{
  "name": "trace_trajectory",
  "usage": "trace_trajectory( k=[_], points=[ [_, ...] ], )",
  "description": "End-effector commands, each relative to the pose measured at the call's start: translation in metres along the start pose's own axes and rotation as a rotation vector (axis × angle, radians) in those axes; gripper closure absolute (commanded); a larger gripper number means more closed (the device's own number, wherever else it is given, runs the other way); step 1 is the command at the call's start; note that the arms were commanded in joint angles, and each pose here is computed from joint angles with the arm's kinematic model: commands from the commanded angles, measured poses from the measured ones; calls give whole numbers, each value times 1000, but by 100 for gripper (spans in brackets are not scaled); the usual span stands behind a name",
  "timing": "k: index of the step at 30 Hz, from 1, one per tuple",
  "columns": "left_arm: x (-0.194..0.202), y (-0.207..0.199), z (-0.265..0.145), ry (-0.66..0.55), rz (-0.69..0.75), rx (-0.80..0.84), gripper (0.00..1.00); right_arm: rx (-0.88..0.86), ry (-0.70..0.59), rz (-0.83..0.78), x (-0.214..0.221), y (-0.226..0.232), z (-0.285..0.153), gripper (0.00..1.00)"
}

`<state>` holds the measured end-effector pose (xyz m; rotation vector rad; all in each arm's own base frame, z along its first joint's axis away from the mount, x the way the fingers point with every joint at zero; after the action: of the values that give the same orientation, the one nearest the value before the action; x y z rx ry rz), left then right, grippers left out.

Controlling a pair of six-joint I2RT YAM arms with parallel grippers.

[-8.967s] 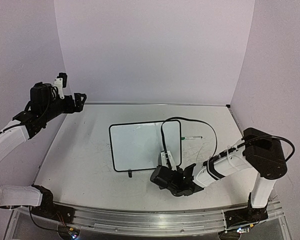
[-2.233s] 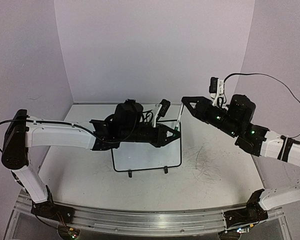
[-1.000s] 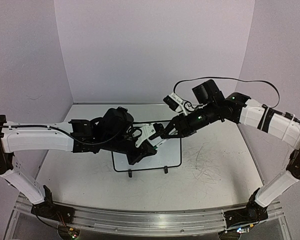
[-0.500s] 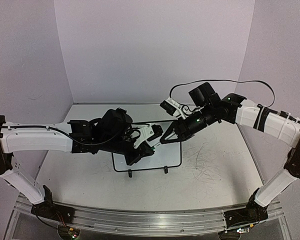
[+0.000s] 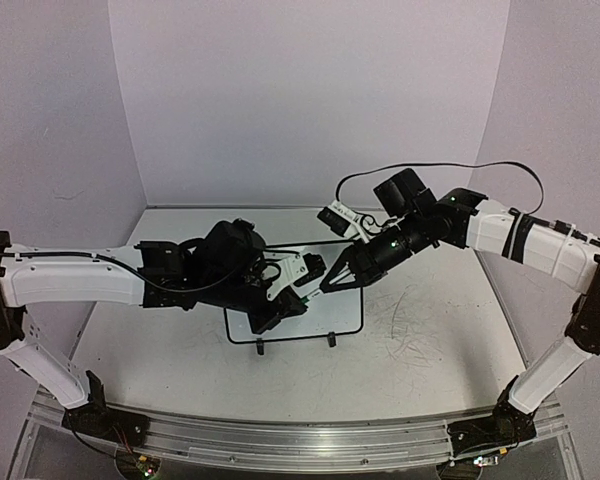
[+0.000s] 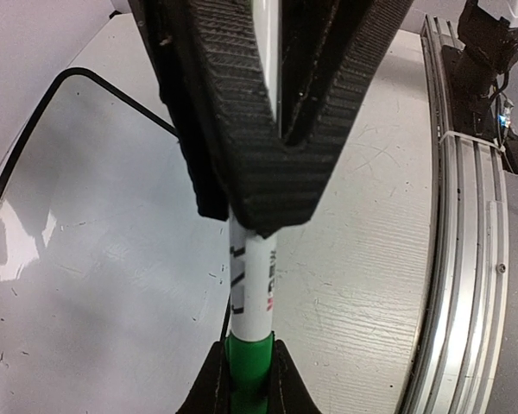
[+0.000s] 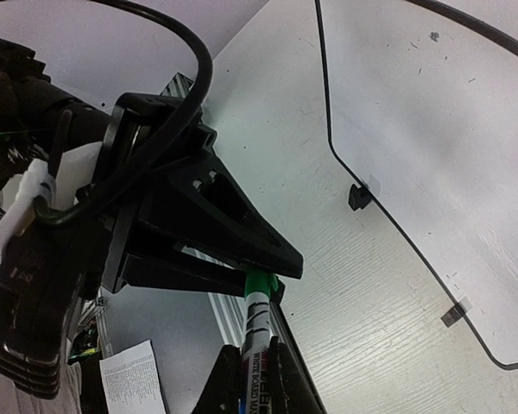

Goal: Write a sentence on the whiteboard
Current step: Open the pen cap of the whiteboard marker, then put down the pen cap at the corner of the board.

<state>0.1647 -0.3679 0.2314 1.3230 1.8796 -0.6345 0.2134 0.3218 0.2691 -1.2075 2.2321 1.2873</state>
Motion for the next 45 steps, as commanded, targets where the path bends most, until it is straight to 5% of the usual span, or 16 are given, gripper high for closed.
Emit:
trace_trajectory(
  k=[1, 12, 17, 20, 28, 37, 45],
  points=[
    [-1, 7, -17, -31, 31, -71, 100, 43, -58, -86, -11, 13, -16, 100],
    [19, 29, -73, -90, 67, -291, 100, 507, -483, -161, -6, 24, -153, 100],
    [14, 61, -111, -171, -119, -577, 100, 856, -859, -128, 14, 33, -226, 100],
    [17, 89, -135, -231, -280, -756, 100, 1098, -950, 7, 26, 17, -255, 100],
    [80, 173, -186, -341, -819, -1005, 100, 1261, -948, 98, 20, -3, -263, 100],
    [193, 203, -118, -1, -1131, -1024, 100, 1233, -942, 99, 16, -5, -257, 100],
    [236, 206, -80, 157, -1191, -1060, 100, 1180, -900, 74, 12, -9, -245, 100]
  ],
)
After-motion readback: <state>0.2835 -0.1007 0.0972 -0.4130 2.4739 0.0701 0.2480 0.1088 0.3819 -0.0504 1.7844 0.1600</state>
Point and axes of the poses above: each gripper's point midway between its finger pads, its own z axis out along the fingers, its own y axis along the line the jaws close on, x = y × z, the point moved 5 cm from there along -z, back along the fingers, and after that the axes turned 7 degrees about -z, right-handed, at the moved point
